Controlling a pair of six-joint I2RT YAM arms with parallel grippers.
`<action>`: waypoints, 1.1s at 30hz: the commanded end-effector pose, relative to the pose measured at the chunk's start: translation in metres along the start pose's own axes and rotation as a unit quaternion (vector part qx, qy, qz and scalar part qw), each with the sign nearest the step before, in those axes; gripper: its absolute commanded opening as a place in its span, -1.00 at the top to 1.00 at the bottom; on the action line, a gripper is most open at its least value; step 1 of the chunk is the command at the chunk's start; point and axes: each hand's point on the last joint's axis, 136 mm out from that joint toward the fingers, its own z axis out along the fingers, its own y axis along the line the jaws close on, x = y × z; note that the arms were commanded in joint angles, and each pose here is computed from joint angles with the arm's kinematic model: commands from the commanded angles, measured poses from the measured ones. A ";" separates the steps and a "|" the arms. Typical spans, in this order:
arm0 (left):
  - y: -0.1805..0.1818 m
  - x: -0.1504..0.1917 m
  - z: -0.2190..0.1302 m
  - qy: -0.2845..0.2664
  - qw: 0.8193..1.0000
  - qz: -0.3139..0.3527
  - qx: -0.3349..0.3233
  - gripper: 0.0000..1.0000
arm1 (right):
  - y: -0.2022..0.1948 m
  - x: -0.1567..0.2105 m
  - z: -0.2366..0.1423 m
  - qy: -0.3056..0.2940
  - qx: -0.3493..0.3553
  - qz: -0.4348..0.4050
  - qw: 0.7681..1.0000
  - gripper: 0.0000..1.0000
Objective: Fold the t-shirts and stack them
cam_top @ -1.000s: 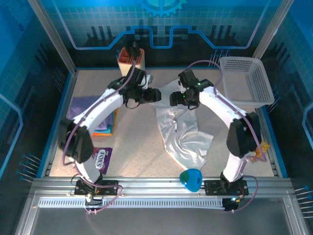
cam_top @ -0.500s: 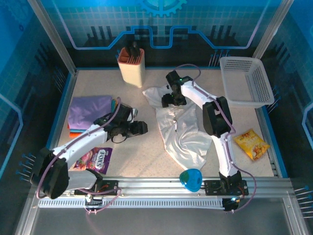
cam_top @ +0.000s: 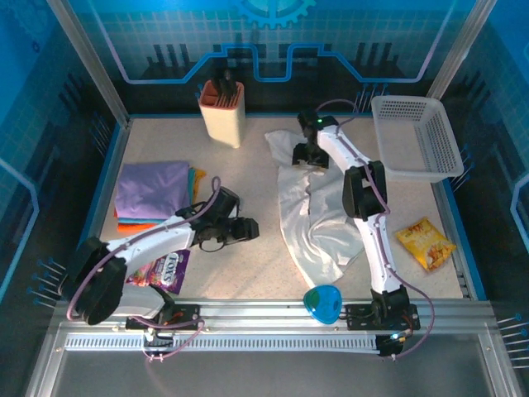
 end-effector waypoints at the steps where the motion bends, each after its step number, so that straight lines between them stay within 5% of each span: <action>1: -0.019 -0.002 0.012 0.003 1.000 0.005 0.013 -0.09 | -0.024 -0.009 0.015 0.021 -0.020 0.096 0.995 -0.53; 12: -0.067 0.040 0.056 0.077 0.995 0.027 0.048 -0.08 | 0.026 -0.077 0.000 -0.068 -0.200 0.118 0.970 -0.59; 21: -0.087 0.097 0.074 0.137 0.989 0.025 0.057 -0.06 | 0.022 -0.079 -0.060 -0.137 -0.213 0.063 0.965 -0.73; 33: -0.109 0.124 0.100 0.159 0.985 0.015 0.064 0.03 | -0.056 0.037 -0.111 -0.108 -0.108 0.074 0.985 -0.94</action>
